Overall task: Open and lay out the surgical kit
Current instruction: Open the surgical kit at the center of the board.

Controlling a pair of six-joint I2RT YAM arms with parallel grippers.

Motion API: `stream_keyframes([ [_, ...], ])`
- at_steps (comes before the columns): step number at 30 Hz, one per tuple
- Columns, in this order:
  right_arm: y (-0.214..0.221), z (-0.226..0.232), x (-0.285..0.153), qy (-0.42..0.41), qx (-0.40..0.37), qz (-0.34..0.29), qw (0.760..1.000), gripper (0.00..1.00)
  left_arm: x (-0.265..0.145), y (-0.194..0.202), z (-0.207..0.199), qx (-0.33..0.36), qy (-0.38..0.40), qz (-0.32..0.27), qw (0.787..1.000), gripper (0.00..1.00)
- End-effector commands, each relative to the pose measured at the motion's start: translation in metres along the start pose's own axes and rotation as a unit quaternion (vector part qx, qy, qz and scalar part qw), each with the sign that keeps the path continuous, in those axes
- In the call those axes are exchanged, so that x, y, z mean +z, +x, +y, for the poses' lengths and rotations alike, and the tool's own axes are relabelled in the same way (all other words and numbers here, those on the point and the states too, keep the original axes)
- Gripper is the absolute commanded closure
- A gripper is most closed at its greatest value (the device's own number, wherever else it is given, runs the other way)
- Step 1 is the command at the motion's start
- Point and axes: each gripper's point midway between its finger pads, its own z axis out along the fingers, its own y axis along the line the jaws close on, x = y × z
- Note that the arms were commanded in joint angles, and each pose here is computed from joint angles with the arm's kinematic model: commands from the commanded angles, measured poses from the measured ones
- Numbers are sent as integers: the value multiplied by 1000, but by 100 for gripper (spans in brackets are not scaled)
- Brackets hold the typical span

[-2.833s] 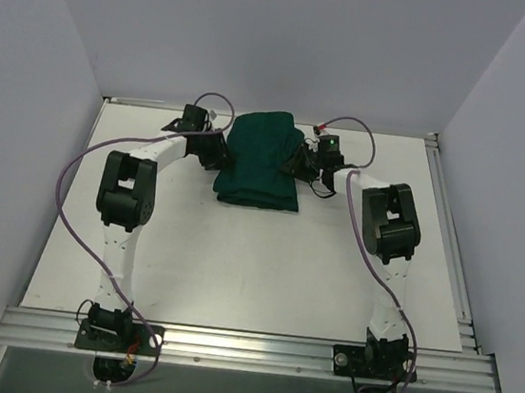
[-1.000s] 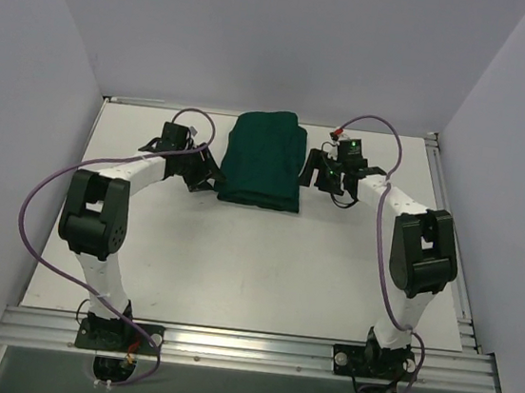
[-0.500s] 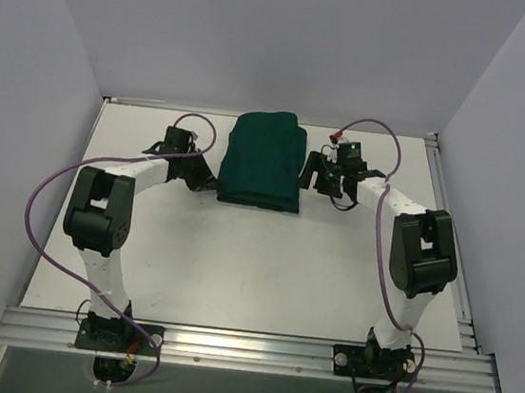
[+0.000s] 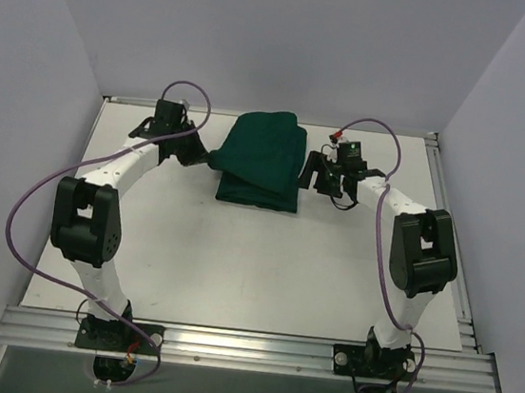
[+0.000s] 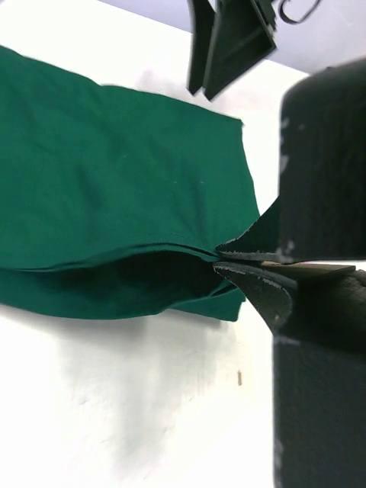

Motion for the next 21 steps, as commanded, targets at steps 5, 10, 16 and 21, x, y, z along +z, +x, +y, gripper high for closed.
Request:
stream_keyframes([
  [5, -25, 14, -14, -9, -20, -24, 999, 28, -82, -90, 33, -14, -47, -103, 994, 98],
  [10, -39, 20, -19, -12, -31, -40, 999, 28, -150, -140, 101, -58, -106, -155, 981, 98],
  [16, -42, 57, -5, -63, -28, -34, 997, 28, -223, -147, 217, -112, -289, -181, 933, 94],
  [21, -27, 83, 7, -85, -15, -2, 996, 29, -218, -127, 284, -133, -356, -132, 916, 43],
])
